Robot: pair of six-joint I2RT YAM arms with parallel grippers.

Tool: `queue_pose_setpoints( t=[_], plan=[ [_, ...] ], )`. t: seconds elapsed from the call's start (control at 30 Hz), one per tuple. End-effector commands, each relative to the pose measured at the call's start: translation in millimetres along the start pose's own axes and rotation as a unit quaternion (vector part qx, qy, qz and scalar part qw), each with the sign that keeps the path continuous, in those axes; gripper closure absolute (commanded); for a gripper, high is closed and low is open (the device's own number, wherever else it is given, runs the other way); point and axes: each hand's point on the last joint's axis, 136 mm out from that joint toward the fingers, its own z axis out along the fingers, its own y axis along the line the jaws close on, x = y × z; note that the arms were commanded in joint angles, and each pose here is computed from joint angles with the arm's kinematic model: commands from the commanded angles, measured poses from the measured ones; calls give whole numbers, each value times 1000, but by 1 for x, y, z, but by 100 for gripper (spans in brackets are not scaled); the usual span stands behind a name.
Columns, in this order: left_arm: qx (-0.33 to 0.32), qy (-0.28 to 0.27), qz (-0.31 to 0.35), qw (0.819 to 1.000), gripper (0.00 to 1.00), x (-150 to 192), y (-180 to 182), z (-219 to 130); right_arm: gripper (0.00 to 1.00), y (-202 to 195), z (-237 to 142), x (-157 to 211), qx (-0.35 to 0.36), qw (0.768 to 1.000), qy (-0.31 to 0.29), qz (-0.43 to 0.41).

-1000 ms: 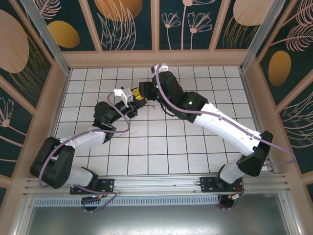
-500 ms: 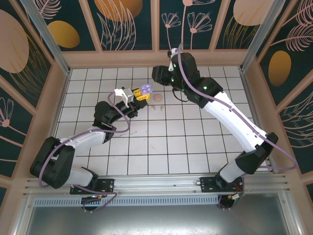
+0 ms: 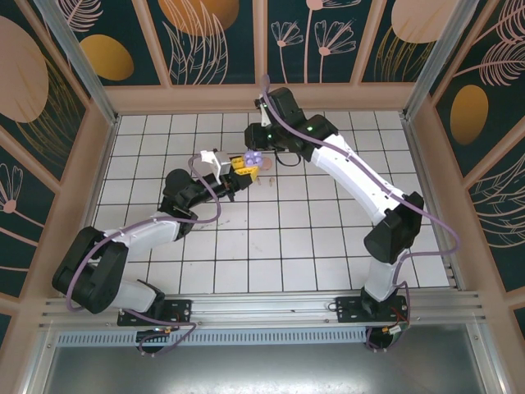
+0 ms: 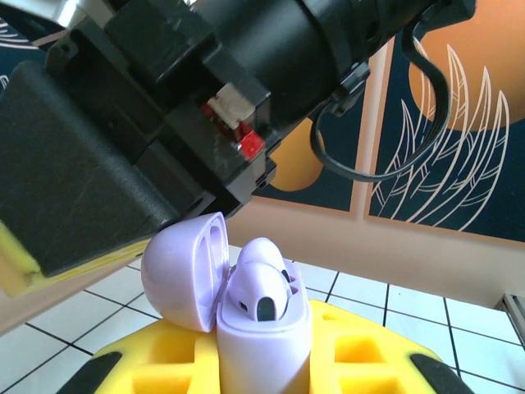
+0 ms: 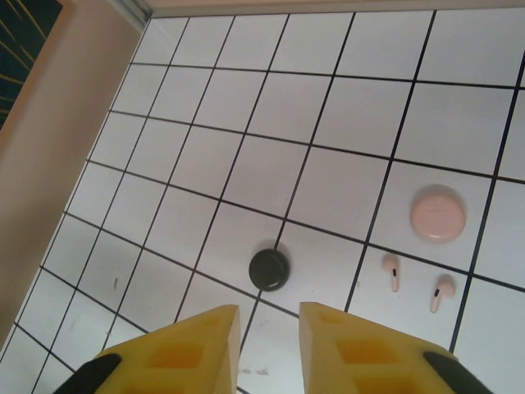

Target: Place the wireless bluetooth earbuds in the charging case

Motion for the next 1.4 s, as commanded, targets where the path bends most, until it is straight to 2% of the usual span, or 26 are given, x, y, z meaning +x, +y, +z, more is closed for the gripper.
queue_pose_setpoints(
  t=[0.0,0.17,0.3,0.4,0.5,0.63,0.8,0.93,1.17,1.37],
  plan=[
    [-4,-16,-1,1000,100,-13,3,6,78,13,-26,21,-18,999,20,-20],
    [-16,-24,-9,1000,100,-16,9,8,79,10,-56,50,-24,1000,10,4],
    [-20,-24,-27,999,100,-14,13,10,76,-18,-79,37,5,998,-45,51],
    [-38,-5,-73,997,100,-2,20,11,71,-48,-95,23,31,990,-94,101],
    [-68,30,-150,986,100,20,29,8,67,-67,-96,31,33,986,-102,129],
    [-124,76,-258,955,100,63,38,-7,65,-89,-80,66,63,986,-73,138],
    [-170,137,-337,916,100,114,34,-34,61,-106,-65,104,75,985,-49,148],
    [-205,190,-373,885,100,155,28,-57,59,-114,-55,123,80,985,-32,149],
    [-239,258,-422,836,99,213,19,-86,55,-119,-48,129,86,986,-23,138],
    [-238,288,-447,813,96,242,13,-91,50,-120,-47,131,88,986,-23,136]
  ],
)
